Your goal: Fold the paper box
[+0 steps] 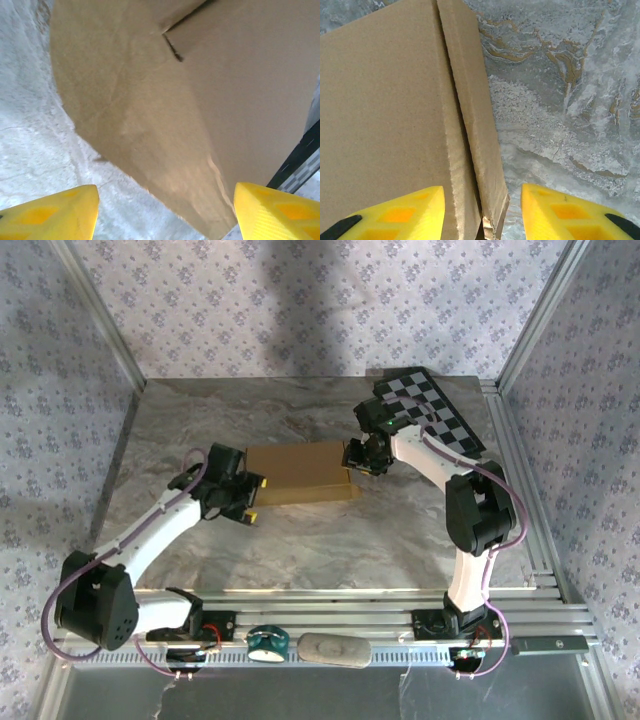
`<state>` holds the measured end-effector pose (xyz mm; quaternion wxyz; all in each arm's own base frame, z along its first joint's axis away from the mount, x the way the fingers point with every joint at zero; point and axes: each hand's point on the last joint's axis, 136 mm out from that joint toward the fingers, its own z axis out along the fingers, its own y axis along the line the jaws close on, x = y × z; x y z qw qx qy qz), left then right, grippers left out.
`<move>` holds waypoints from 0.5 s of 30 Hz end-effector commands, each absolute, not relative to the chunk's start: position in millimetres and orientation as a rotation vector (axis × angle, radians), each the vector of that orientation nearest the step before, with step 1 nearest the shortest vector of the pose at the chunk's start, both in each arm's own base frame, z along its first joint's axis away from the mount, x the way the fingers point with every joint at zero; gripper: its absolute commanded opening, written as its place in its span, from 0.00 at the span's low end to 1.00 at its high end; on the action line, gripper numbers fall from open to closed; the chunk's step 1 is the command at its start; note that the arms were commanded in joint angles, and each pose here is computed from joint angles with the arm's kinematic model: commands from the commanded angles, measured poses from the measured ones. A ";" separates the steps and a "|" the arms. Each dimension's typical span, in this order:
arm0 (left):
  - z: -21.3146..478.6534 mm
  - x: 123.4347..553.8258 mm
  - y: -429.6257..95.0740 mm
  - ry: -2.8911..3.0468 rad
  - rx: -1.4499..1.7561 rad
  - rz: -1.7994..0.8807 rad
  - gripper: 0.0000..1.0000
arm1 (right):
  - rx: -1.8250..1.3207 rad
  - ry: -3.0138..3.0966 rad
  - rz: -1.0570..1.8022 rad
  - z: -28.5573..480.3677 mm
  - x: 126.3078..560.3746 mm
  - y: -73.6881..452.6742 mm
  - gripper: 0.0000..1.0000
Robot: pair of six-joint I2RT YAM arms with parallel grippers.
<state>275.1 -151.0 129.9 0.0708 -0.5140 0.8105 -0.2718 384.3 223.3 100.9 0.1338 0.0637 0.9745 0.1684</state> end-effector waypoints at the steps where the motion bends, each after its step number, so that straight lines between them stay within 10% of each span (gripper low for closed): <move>1: 166.3 264.8 -131.0 2.572 -1.283 -0.740 0.71 | 0.139 2.864 0.471 96.6 375.2 220.8 0.45; 7: 162.0 281.4 -95.4 2.729 -0.976 -0.532 0.42 | 0.096 2.816 0.503 120.8 377.4 225.4 0.50; 15: 104.4 332.1 -113.9 2.785 -0.752 -0.585 0.40 | 0.057 2.875 0.517 108.1 370.0 234.8 0.48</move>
